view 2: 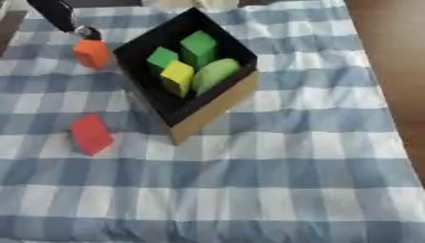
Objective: Pick up objects on the table and place them in the box.
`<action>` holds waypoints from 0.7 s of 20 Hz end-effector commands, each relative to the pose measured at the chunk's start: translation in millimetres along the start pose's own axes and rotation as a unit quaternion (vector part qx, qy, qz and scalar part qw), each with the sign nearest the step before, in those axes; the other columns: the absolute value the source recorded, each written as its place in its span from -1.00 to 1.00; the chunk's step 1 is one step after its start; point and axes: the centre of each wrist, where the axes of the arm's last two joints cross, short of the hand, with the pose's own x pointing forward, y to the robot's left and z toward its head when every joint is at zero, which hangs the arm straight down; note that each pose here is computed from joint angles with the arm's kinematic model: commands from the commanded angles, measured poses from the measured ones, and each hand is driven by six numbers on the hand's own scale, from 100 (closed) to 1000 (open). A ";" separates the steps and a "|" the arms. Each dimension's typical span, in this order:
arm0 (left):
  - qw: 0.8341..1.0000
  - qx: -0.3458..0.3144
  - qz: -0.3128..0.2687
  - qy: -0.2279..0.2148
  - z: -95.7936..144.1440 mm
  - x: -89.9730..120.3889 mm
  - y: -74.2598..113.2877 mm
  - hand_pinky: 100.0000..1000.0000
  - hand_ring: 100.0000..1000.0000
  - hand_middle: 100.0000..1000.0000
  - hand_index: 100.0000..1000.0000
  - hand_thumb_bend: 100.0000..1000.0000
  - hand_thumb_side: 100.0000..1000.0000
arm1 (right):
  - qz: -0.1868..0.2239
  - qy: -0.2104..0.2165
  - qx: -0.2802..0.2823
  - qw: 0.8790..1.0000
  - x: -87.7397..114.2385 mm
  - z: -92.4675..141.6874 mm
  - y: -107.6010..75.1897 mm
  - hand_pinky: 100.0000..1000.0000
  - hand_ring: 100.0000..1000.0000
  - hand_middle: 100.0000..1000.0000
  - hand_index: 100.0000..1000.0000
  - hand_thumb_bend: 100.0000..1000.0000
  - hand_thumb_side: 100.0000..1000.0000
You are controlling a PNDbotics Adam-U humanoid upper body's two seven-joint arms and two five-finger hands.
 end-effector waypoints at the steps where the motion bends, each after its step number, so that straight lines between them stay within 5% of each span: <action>1: 1.000 0.008 -0.010 0.021 4.9 -18.2 10.6 0.91 0.84 0.65 0.76 0.17 -0.89 | 0.039 -0.026 0.048 0.998 7.2 -6.0 -3.4 1.00 1.00 -0.34 1.00 -1.00 -0.06; 14: 0.998 -0.043 -0.040 0.018 -17.4 -41.6 -12.3 0.87 0.82 0.65 0.74 0.28 -1.00 | 0.046 -0.028 0.047 0.997 5.5 -5.4 -1.6 1.00 1.00 -0.36 1.00 -1.00 -0.06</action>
